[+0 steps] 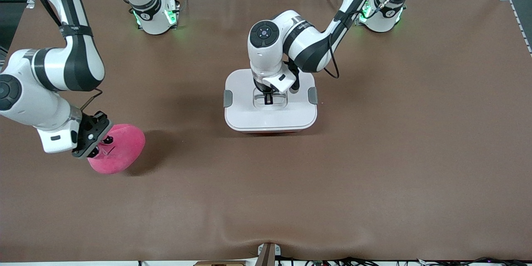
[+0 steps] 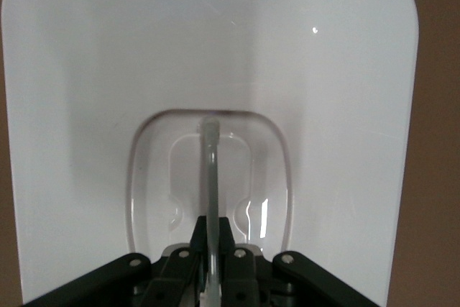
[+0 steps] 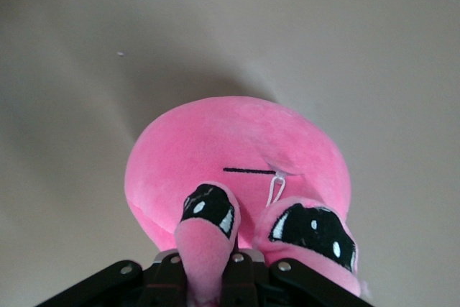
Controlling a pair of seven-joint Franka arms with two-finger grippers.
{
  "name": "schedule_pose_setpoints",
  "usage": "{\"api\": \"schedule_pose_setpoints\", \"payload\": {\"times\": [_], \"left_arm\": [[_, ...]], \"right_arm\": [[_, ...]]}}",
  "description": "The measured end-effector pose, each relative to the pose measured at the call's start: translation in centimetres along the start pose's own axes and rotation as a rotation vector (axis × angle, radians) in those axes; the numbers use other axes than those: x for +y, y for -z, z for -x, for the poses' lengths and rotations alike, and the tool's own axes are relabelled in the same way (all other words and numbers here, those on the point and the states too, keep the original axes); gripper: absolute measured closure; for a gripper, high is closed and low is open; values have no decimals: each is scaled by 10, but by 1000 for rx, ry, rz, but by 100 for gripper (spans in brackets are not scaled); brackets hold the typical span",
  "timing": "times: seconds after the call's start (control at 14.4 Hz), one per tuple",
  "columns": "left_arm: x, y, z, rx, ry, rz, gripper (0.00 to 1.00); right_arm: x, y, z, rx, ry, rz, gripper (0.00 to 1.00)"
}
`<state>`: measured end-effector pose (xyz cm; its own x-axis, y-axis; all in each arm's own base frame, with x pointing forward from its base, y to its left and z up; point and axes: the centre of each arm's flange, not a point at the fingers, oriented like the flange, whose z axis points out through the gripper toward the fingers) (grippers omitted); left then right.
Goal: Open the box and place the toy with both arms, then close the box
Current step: 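Grasp the lid handle with the left gripper while the right gripper lifts the plush, then slide the lid off with the left gripper while the right gripper carries the plush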
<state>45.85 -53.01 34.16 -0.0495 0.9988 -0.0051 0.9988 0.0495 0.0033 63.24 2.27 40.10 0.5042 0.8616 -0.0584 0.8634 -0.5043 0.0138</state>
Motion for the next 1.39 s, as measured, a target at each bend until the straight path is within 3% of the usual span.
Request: {"api": "schedule_pose_setpoints", "payload": {"times": [0.28,0.9,1.18,1.39], "left_arm": [[0,8,0,-8,0,7,93],[-9,60,-3,-37,-6,23,93],[19,60,-27,-32,41,25,93],[53,73,-63,-32,47,32,93]], "right_arm": [[-38,13,-47,-19,117,12,85],[-137,99,-113,-147,389,49,85],[-185,118,-146,-219,519,106,85],[-218,120,-167,-237,592,126,85]]}}
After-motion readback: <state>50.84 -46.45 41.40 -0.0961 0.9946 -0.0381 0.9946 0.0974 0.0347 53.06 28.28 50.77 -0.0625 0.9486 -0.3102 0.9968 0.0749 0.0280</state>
